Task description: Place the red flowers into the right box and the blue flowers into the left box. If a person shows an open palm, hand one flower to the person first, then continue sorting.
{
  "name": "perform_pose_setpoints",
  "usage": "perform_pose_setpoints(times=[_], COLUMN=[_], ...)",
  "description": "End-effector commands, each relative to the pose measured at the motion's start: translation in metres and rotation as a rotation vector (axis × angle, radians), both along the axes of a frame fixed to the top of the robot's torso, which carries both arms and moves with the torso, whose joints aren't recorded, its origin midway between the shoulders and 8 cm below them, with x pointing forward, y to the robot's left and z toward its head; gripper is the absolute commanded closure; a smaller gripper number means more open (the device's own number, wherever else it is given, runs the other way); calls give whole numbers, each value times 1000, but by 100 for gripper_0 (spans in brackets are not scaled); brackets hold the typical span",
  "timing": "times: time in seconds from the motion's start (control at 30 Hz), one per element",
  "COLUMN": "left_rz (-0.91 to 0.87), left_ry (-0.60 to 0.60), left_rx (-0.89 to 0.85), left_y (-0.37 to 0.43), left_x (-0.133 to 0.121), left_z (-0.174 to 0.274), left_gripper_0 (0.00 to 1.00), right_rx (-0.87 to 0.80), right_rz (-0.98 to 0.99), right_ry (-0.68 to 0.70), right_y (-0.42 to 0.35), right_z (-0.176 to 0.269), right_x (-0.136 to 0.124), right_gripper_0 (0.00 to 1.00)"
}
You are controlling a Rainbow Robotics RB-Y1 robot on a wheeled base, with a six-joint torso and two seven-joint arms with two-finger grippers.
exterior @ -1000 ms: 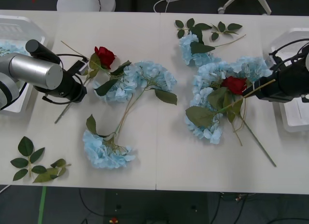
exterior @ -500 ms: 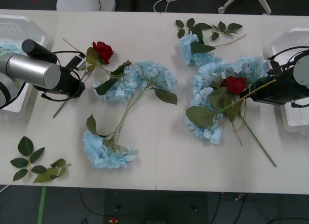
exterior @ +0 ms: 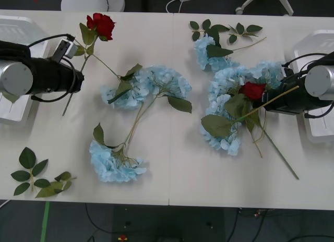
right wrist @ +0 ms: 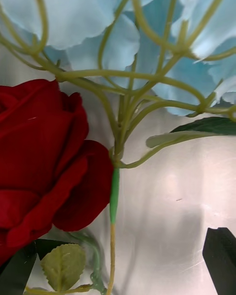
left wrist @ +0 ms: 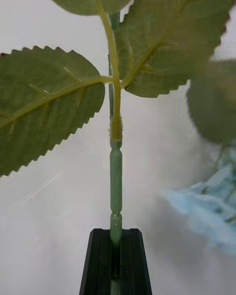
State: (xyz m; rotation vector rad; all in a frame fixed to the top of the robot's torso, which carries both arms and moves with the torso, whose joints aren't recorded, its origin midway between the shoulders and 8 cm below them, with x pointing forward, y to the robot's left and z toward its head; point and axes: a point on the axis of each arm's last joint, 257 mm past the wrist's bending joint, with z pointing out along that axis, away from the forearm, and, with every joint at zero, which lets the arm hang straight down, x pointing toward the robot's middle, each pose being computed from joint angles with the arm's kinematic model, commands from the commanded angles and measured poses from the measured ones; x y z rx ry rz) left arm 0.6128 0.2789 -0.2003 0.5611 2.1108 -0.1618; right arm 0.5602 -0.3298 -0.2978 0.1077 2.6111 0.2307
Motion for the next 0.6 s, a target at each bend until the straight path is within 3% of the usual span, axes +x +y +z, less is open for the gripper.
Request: perform_pose_setpoints(times=[0.03, 0.23, 0.5, 0.57, 0.6], left_rz=[-12, -98, -248, -282, -303], left_ry=[-158, -238, -319, -310, -302], left_rx=[-166, -365, -624, -694, -732], left_y=[-13, -66, -160, -182, -196], left_x=[-8, -22, -55, -66, -72], left_z=[79, 162, 231, 240, 244], left_gripper_0=[100, 100, 100, 100, 100], right_rx=[11, -21, -31, -35, -37], right_rz=[-10, 3, 4, 2, 2], right_ry=[-51, -74, -66, -60, -63], right_y=[16, 21, 18, 16, 16], right_z=[16, 5, -1, -4, -3], right_x=[27, 34, 32, 31, 32], right_gripper_0=[0, 0, 1, 18, 34])
